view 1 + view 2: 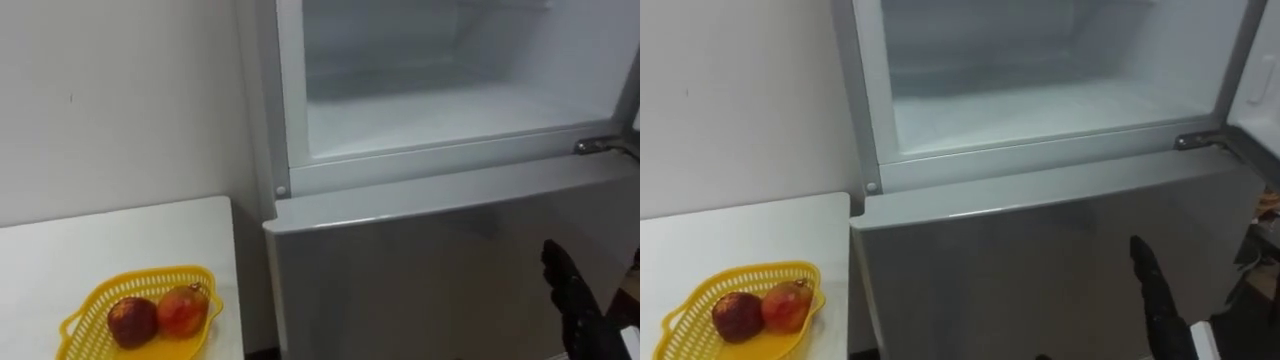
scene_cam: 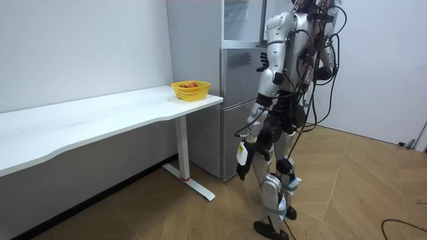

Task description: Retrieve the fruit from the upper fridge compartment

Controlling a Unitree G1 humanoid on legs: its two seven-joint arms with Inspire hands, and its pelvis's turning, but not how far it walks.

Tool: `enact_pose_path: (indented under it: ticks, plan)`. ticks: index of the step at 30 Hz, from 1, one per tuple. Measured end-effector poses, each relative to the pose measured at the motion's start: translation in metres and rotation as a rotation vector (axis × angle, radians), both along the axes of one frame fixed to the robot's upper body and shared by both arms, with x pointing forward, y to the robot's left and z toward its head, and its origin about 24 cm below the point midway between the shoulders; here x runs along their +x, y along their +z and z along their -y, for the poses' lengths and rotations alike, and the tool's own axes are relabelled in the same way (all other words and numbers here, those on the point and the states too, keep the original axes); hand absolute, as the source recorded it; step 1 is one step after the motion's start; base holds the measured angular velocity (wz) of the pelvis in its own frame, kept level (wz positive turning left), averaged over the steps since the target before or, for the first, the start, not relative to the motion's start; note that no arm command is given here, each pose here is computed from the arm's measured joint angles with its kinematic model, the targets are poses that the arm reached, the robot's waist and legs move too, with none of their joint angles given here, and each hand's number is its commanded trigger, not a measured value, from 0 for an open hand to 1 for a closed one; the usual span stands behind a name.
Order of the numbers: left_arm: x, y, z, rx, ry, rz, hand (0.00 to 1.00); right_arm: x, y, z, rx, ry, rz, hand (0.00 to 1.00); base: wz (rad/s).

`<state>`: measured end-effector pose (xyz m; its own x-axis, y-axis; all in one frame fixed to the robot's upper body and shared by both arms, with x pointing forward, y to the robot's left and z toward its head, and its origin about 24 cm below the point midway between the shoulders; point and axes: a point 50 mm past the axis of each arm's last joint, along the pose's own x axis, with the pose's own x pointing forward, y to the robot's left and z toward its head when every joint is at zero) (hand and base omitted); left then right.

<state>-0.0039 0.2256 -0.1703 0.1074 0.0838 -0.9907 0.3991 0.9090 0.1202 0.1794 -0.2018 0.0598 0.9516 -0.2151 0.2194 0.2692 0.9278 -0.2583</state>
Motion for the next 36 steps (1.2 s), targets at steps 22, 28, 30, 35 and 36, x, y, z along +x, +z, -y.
enact_pose_path:
  ticks: [22, 28, 30, 35, 36]
  plan:
    - [-0.008, 0.002, 0.003, 0.010, -0.002, 0.012, 0.00, -0.037, -0.061, 0.051, 0.337, -0.365, -0.246, 0.00, 0.00]
    - [-0.007, 0.003, 0.003, 0.019, -0.005, 0.044, 0.00, -0.046, -0.058, 0.076, 0.349, -0.607, -0.174, 0.00, 0.01]
    - [-0.008, 0.004, 0.003, 0.019, -0.002, 0.050, 0.00, -0.049, -0.057, 0.082, 0.344, -0.670, -0.161, 0.00, 0.02]
    - [-0.009, 0.006, -0.004, 0.037, 0.040, 0.065, 0.00, -0.056, -0.052, 0.105, 0.370, -0.863, -0.099, 0.00, 0.06]
    - [-0.010, 0.007, -0.006, 0.044, 0.057, 0.066, 0.00, -0.057, -0.047, 0.114, 0.381, -0.926, -0.057, 0.00, 0.06]
